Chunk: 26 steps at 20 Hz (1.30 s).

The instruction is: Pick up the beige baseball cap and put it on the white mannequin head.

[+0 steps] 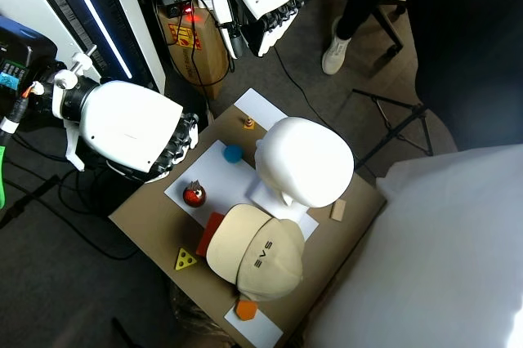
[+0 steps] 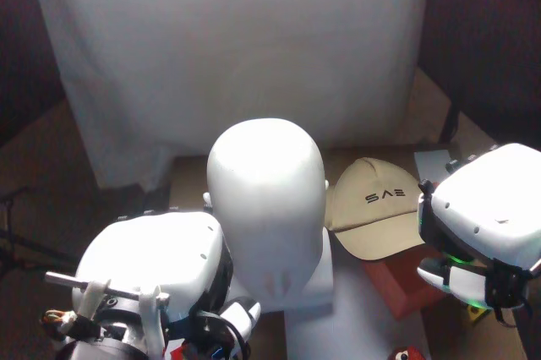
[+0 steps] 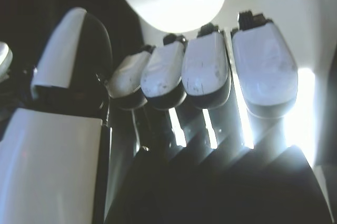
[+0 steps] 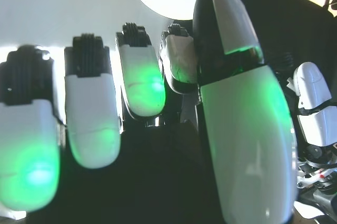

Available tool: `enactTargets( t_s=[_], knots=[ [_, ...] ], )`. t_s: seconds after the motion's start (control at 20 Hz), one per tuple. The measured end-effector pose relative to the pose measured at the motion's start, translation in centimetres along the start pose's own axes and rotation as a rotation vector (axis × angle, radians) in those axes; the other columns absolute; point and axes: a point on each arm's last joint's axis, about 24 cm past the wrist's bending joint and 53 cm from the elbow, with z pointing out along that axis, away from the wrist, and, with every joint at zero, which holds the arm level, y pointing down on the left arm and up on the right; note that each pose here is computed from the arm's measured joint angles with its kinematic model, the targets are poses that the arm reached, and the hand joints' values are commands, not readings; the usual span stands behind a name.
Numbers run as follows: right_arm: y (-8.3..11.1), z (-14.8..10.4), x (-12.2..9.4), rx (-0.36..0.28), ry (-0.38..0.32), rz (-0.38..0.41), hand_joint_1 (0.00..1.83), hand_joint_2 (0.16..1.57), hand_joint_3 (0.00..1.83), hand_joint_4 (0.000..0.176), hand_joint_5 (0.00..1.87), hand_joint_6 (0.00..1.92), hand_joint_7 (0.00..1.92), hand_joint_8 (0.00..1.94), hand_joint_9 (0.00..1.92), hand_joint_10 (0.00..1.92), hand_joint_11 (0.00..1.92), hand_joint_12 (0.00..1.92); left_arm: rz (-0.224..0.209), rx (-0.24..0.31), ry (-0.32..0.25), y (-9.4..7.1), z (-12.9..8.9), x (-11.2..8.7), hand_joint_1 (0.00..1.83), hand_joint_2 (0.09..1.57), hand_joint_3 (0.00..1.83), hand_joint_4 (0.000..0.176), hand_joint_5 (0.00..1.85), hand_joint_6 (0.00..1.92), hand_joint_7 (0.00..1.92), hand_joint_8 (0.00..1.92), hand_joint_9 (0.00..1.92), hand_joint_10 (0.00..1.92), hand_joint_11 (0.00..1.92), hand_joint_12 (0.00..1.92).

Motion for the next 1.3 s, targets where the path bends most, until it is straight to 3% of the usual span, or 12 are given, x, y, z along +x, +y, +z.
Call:
enactTargets(
  t_s=[0.1, 0.3, 0.45, 0.55, 0.6, 0.7, 0.8, 1.0, 1.3],
  knots=[
    [-0.1, 0.0, 0.0, 0.004, 0.001, -0.005, 0.00, 1.04, 0.06, 0.091, 0.00, 0.00, 0.02, 0.00, 0.00, 0.00, 0.00, 0.37, -0.019, -0.007, 0.000, 0.2, 0.0, 0.0, 0.00, 1.11, 0.03, 0.142, 0.13, 0.01, 0.10, 0.01, 0.10, 0.01, 0.00, 0.46],
    [0.2, -0.1, 0.2, -0.010, 0.002, -0.018, 0.00, 1.05, 0.04, 0.090, 0.00, 0.00, 0.02, 0.00, 0.01, 0.00, 0.00, 0.36, -0.047, 0.017, -0.004, 0.0, -0.1, 0.1, 0.00, 1.11, 0.01, 0.144, 0.13, 0.00, 0.10, 0.00, 0.10, 0.00, 0.00, 0.44],
    [-0.2, -0.1, 0.5, -0.014, 0.007, -0.037, 0.00, 1.05, 0.04, 0.090, 0.00, 0.00, 0.02, 0.00, 0.01, 0.00, 0.00, 0.36, -0.019, 0.017, 0.010, 0.7, -0.4, 0.6, 0.00, 1.12, 0.01, 0.145, 0.14, 0.00, 0.10, 0.00, 0.10, 0.00, 0.00, 0.44],
    [-1.6, 0.3, 0.6, -0.031, 0.008, -0.044, 0.00, 1.05, 0.03, 0.090, 0.00, 0.00, 0.02, 0.00, 0.00, 0.00, 0.00, 0.36, 0.012, 0.033, 0.012, 1.3, -0.5, 1.0, 0.00, 1.12, 0.01, 0.145, 0.14, 0.00, 0.10, 0.00, 0.10, 0.00, 0.00, 0.44],
    [-2.5, 0.6, 0.6, -0.033, 0.009, -0.030, 0.00, 1.06, 0.03, 0.081, 0.00, 0.00, 0.02, 0.00, 0.00, 0.00, 0.00, 0.33, 0.026, 0.043, 0.009, 1.6, -0.4, 1.2, 0.00, 1.12, 0.01, 0.145, 0.14, 0.00, 0.10, 0.00, 0.10, 0.00, 0.00, 0.48],
    [-3.9, 1.3, 0.1, -0.037, 0.007, -0.016, 0.26, 1.04, 0.01, 0.048, 0.00, 0.00, 0.02, 0.00, 0.00, 0.00, 0.00, 0.29, 0.005, 0.059, -0.007, 2.0, -0.2, 1.4, 0.00, 1.12, 0.00, 0.145, 0.14, 0.00, 0.10, 0.00, 0.10, 0.00, 0.00, 0.51],
    [-5.2, 1.9, 0.2, -0.029, 0.026, -0.023, 0.52, 1.01, 0.00, 0.025, 0.00, 0.00, 0.02, 0.00, 0.00, 0.00, 0.00, 0.31, -0.007, 0.055, -0.003, 2.3, 0.1, 2.1, 0.00, 1.12, 0.00, 0.145, 0.14, 0.00, 0.10, 0.00, 0.10, 0.00, 0.00, 0.51],
    [-6.2, 3.0, 1.9, -0.002, 0.061, -0.031, 0.98, 1.04, 0.01, 0.003, 0.00, 0.00, 0.01, 0.00, 0.02, 0.00, 0.00, 0.39, 0.016, 0.083, -0.026, 2.7, 1.2, 2.5, 0.00, 1.12, 0.00, 0.146, 0.14, 0.00, 0.10, 0.00, 0.10, 0.00, 0.00, 0.50],
    [-10.2, 5.3, 5.0, 0.174, 0.054, 0.022, 1.18, 1.09, 0.02, 0.000, 0.00, 0.00, 0.03, 0.00, 0.01, 0.00, 0.00, 0.39, 0.003, 0.062, -0.056, 4.6, 2.7, 2.9, 0.00, 1.12, 0.00, 0.146, 0.14, 0.00, 0.08, 0.00, 0.09, 0.00, 0.00, 0.49]
  ],
)
